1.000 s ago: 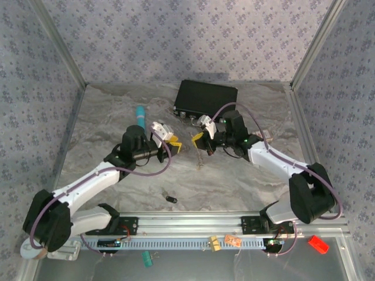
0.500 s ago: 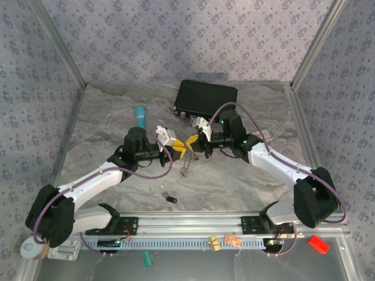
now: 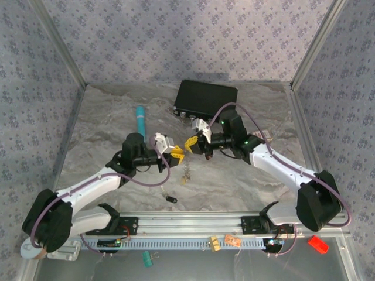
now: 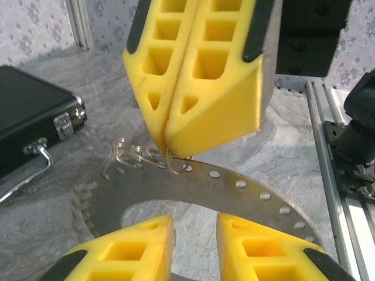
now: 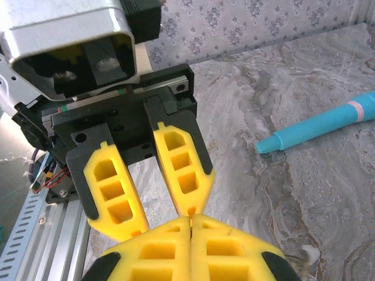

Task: Put the keys on the keyring

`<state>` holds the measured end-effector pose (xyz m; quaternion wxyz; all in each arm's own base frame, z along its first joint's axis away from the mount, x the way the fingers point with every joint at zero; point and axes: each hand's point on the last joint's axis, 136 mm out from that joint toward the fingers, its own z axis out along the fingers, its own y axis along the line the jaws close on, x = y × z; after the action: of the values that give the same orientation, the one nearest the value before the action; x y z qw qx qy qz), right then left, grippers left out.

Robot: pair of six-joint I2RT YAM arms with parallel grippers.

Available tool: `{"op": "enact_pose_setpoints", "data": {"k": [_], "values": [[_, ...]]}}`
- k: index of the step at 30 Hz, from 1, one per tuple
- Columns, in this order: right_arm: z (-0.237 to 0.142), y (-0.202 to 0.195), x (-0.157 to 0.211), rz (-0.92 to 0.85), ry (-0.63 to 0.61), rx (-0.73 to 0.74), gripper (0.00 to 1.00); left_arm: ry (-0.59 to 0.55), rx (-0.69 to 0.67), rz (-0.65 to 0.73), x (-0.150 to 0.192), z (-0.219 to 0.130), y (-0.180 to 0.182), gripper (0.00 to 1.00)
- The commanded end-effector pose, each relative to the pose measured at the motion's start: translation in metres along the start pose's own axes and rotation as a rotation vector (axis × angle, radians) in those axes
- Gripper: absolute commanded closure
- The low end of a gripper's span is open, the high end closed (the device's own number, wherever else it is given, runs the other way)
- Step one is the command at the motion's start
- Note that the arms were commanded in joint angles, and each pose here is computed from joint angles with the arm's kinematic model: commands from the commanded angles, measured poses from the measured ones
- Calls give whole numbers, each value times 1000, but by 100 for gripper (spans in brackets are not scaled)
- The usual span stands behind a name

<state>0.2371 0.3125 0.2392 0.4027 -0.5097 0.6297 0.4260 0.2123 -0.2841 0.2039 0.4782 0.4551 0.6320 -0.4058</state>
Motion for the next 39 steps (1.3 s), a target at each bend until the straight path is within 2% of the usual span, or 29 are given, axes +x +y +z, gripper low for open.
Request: {"op": "enact_pose_setpoints", "data": {"k": [1, 9, 16, 28, 32, 35, 37, 38, 39], "values": [[-7, 16, -15, -93, -30, -43, 100, -78, 20, 99, -17, -7, -10, 75], [-6, 32, -16, -144, -32, -111, 100, -175, 52, 106, -28, -11, -19, 74], [-5, 36, -17, -177, -37, -123, 100, -188, 101, 70, -30, -8, -24, 73], [1, 40, -19, -182, -38, -133, 100, -182, 129, 40, -28, -3, -24, 80], [5, 40, -20, -183, -46, -134, 100, -179, 130, 38, -28, -3, -24, 87], [7, 39, -19, -178, -44, -132, 100, -180, 132, 41, -28, -3, -24, 100], [7, 35, -17, -179, -36, -107, 100, -177, 123, 40, -28, -3, -23, 100], [6, 32, -14, -173, -25, -83, 92, -173, 114, 39, -27, -3, -22, 100], [3, 29, -12, -172, -16, -61, 78, -167, 99, 39, -26, -3, -19, 100]]}}
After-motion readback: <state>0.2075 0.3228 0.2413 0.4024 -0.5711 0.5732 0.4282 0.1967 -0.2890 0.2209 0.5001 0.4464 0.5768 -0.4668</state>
